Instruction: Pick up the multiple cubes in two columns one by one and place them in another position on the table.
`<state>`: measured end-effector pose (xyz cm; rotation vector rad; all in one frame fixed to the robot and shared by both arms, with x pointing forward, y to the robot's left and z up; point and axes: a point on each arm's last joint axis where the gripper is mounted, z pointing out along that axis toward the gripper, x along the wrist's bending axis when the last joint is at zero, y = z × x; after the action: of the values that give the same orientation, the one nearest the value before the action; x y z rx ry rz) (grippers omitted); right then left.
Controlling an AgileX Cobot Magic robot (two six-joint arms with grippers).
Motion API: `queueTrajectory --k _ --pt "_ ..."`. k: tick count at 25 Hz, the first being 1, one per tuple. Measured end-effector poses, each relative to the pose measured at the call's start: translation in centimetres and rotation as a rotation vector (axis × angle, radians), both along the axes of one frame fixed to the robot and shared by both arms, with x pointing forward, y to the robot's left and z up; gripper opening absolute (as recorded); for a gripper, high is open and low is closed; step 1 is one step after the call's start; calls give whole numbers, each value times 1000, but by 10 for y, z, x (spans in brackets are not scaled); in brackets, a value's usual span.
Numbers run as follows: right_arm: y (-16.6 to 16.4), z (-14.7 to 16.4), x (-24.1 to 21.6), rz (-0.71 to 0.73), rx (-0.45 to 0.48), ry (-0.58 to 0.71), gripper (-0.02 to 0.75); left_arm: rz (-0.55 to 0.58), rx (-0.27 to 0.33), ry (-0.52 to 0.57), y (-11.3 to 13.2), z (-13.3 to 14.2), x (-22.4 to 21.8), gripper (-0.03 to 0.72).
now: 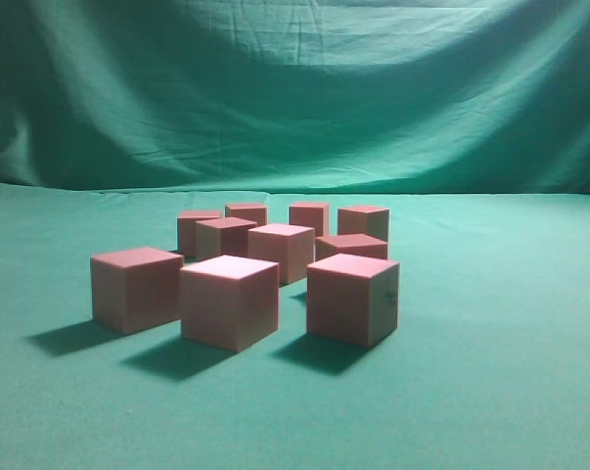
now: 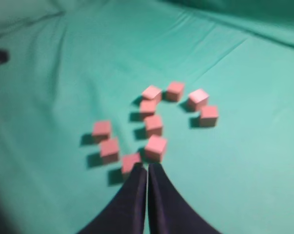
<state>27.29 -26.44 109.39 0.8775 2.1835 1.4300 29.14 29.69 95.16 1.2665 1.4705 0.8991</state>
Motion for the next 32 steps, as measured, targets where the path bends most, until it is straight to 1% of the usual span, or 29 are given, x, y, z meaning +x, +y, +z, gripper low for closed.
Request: queueTrajectory --k 3,7,10,13,16,19,23,26,32 --pt "-1 -18 7 -118 76 -76 0 0 0 0 0 0 0 0" --pt "-6 -50 14 -273 128 -157 0 0 0 0 0 0 0 0" --pt "-11 -75 17 -380 125 -175 0 0 0 0 0 0 0 0" --pt "-17 -100 18 -481 99 -157 0 0 0 0 0 0 0 0" --pt "-22 -118 18 -568 86 -153 0 0 0 0 0 0 0 0" --pt "-26 -129 17 -645 83 -161 0 0 0 0 0 0 0 0" --pt "-30 -145 18 -721 55 -124 0 0 0 0 0 0 0 0" --pt "-31 -147 18 -745 46 -110 0 0 0 0 0 0 0 0" --pt "-32 -149 18 -749 41 -97 0 0 0 0 0 0 0 0"
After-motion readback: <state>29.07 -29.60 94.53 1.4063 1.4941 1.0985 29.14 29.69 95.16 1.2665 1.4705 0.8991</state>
